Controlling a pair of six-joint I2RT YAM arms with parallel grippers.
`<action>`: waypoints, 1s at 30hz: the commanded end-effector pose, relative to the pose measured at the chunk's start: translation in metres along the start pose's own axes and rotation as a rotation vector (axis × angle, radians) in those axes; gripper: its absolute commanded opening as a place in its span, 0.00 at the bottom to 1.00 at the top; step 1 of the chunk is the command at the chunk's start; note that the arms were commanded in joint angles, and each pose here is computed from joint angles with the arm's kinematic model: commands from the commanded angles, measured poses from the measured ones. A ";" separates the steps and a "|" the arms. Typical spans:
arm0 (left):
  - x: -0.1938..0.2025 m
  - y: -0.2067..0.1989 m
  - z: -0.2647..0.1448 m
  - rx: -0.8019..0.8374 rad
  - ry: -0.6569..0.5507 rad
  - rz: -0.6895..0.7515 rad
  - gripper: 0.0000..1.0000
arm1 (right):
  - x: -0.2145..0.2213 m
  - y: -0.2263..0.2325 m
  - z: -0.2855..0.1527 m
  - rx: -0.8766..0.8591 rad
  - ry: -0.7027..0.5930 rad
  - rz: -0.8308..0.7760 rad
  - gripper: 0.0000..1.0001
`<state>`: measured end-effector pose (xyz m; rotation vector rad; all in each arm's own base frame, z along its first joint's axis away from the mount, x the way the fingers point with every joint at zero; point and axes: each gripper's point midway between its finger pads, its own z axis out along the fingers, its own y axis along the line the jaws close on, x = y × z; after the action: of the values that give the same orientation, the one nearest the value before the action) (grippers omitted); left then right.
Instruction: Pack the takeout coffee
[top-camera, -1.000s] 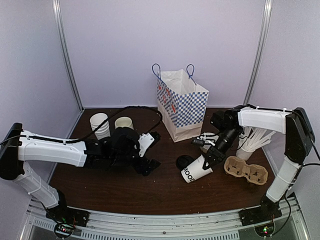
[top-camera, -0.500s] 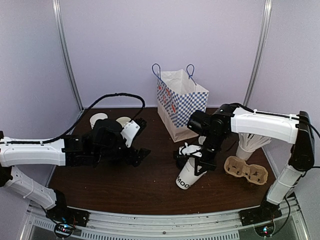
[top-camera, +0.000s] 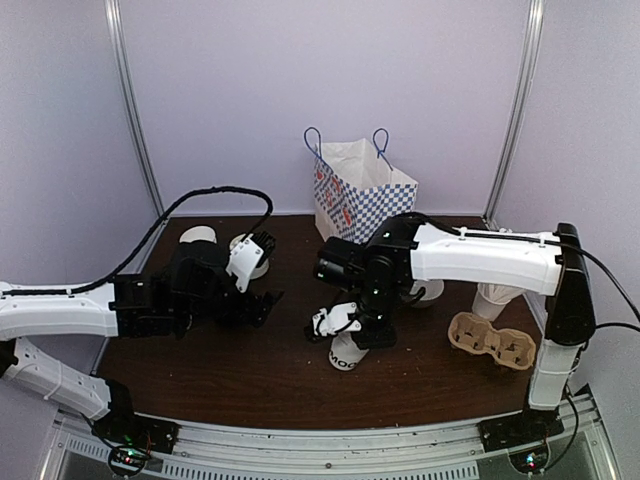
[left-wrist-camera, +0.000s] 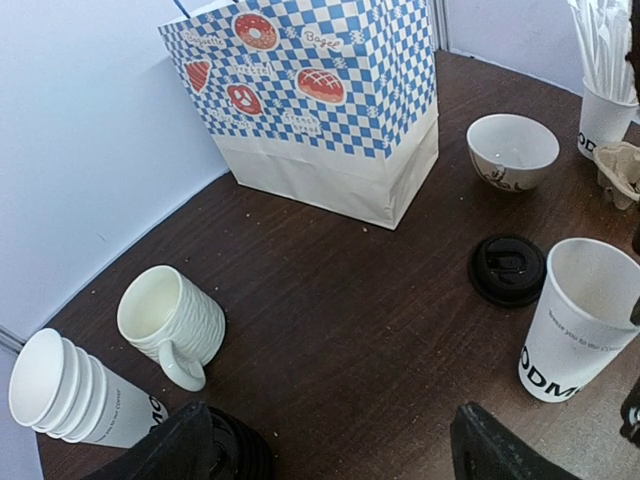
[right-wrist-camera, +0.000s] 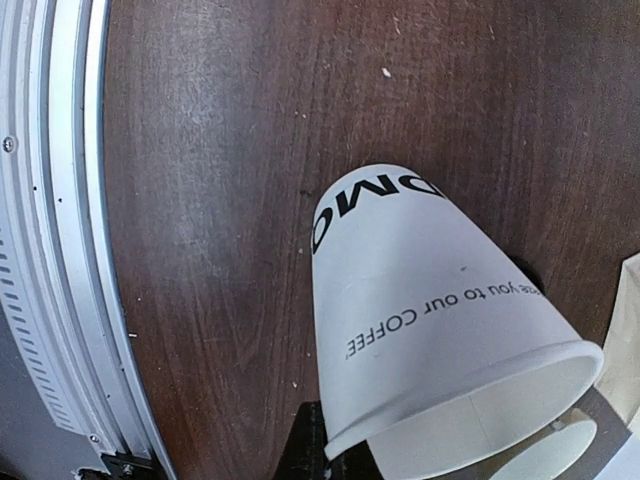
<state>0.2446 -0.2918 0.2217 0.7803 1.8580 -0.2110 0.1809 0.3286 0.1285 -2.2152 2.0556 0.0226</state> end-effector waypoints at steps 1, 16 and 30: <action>-0.005 0.014 -0.006 -0.061 -0.041 0.000 0.87 | -0.011 -0.003 -0.002 0.082 0.070 -0.096 0.00; 0.005 0.016 -0.004 -0.074 -0.033 0.008 0.89 | -0.021 0.010 0.005 0.068 0.119 -0.188 0.24; 0.000 0.014 0.001 -0.061 -0.031 0.022 0.89 | -0.016 0.022 -0.063 0.020 -0.078 -0.147 0.39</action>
<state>0.2476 -0.2754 0.2071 0.7837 1.8585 -0.1175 0.1526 0.3474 0.1557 -2.3865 1.8418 -0.0245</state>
